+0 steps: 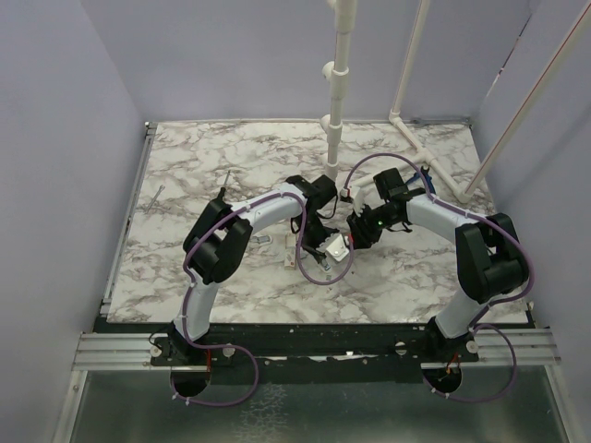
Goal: Load the staples into the stapler
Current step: Install the staple into the stapler.
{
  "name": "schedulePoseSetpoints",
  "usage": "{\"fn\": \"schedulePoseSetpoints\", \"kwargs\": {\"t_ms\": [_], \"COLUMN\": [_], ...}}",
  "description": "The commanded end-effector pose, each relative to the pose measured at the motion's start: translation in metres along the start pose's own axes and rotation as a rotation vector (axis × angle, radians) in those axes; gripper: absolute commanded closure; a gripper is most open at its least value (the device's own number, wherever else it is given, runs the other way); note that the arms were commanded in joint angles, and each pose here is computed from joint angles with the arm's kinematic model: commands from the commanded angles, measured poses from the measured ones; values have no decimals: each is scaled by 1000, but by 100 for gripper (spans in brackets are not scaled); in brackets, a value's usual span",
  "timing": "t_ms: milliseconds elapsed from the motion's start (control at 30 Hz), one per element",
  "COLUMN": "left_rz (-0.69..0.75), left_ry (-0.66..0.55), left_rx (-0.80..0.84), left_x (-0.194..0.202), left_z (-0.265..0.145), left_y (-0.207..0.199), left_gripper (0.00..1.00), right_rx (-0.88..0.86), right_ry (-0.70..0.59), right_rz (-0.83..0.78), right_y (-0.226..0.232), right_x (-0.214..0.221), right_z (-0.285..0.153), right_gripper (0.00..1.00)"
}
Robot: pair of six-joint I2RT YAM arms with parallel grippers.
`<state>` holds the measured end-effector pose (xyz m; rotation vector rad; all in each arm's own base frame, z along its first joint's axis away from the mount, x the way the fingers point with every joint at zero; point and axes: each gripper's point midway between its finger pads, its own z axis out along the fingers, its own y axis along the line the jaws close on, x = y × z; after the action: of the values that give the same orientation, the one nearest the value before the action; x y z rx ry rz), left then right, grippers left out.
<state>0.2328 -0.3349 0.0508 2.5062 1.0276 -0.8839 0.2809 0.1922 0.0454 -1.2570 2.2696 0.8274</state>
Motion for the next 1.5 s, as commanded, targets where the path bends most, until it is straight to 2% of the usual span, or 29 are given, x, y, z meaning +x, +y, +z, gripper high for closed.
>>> {"fn": "schedulePoseSetpoints", "kwargs": {"t_ms": [0,700,967,1333,1467], "left_rz": [-9,-17,-15,-7,-4], "left_ry": [16,20,30,51,54], "left_rx": [31,45,48,28,11], "left_x": [6,6,7,7,4], "left_z": [9,18,19,15,11], "left_y": [-7,-11,-13,-10,-6], "left_gripper": [100,97,89,67,63], "right_rx": [-7,-5,-5,-4,-4], "right_ry": [16,20,25,27,27], "right_rz": [2,3,7,8,8], "right_y": [-1,-2,-2,-3,-3], "right_x": [3,3,4,5,5], "right_z": [-1,0,0,1,0], "right_gripper": [65,65,65,65,65]}}
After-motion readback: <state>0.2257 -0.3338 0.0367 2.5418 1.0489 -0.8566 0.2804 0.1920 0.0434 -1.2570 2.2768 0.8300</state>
